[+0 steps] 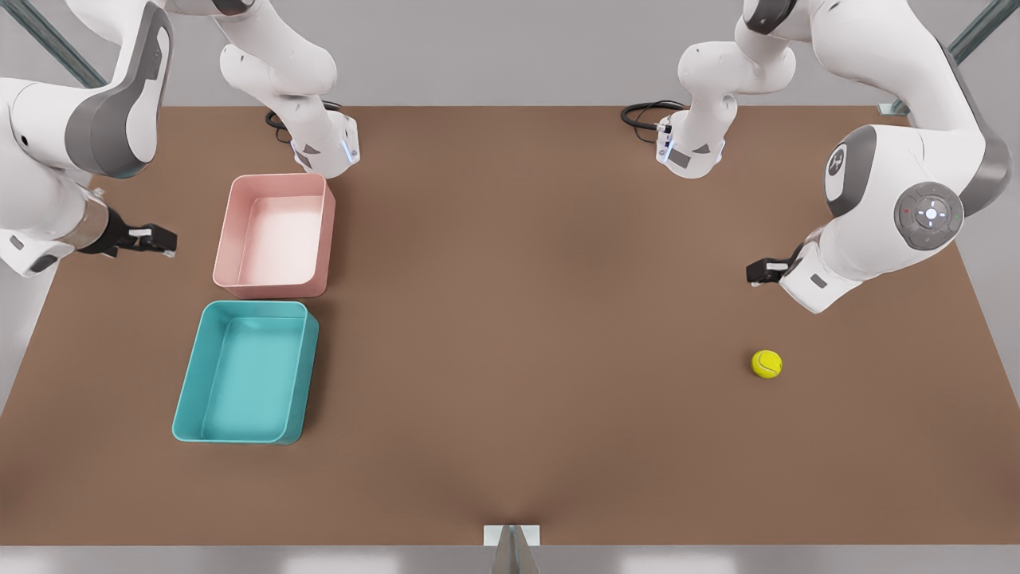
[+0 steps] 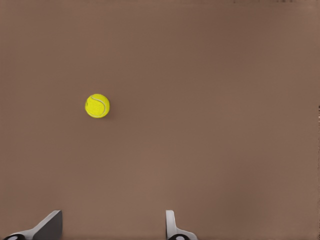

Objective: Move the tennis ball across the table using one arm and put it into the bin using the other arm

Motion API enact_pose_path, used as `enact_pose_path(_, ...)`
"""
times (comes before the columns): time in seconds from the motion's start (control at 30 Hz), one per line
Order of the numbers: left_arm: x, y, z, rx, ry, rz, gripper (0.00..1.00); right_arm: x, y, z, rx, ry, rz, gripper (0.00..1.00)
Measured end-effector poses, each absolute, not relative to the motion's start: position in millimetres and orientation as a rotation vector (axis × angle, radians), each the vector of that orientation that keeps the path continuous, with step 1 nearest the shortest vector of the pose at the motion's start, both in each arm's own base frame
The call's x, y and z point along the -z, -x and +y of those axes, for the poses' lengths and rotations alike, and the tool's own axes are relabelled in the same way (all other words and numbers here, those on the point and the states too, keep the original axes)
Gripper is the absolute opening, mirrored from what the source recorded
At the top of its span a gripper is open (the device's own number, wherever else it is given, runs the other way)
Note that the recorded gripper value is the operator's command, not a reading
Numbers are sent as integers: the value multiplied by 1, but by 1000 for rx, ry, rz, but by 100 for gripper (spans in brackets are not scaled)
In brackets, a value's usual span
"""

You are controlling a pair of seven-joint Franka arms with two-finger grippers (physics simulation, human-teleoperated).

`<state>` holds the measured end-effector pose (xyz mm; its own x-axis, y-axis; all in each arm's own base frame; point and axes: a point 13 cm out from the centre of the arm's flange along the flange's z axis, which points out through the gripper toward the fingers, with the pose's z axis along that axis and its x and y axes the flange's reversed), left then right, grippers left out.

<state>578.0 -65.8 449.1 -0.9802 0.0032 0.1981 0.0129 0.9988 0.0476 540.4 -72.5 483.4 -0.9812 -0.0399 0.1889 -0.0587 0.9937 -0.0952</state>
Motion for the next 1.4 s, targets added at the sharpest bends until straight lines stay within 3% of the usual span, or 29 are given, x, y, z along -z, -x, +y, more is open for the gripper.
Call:
enact_pose_path(0.07, -446, -577, -64, 71, -2, -2934, 100, -484, -542, -73, -154, -78, -2959, 100)
enact_pose_path(0.1, -444, -577, -62, 72, -11, -2929, 79, -485, -543, -73, -157, -79, -2962, 100)
enact_pose_path(0.13, -439, -577, -60, 76, -14, -2919, 22, -484, -544, -74, -160, -80, -2962, 100)
enact_pose_path(0.23, -374, -582, -34, 137, 2, -2854, 21, -473, -548, -86, -201, -72, -2941, 100)
enact_pose_path(0.33, -286, -611, 58, 153, 4, -2848, 21, -459, -559, -91, -238, -81, -2923, 100)
enact_pose_path(0.53, -207, -653, 132, 160, 628, -2868, 21, -453, -568, -87, -251, -108, -2940, 100)
enact_pose_path(0.73, -138, -636, 163, 111, 1210, -2662, 21, -450, -570, -84, -220, -111, -2950, 100)
enact_pose_path(1.0, -82, -618, 165, 88, 1787, -2313, 21, -447, -568, -83, -209, -116, -2937, 100)
enact_pose_path(1.4, -55, -614, 162, 28, 2133, -1978, 21, -440, -568, -83, -204, -122, -2922, 100)
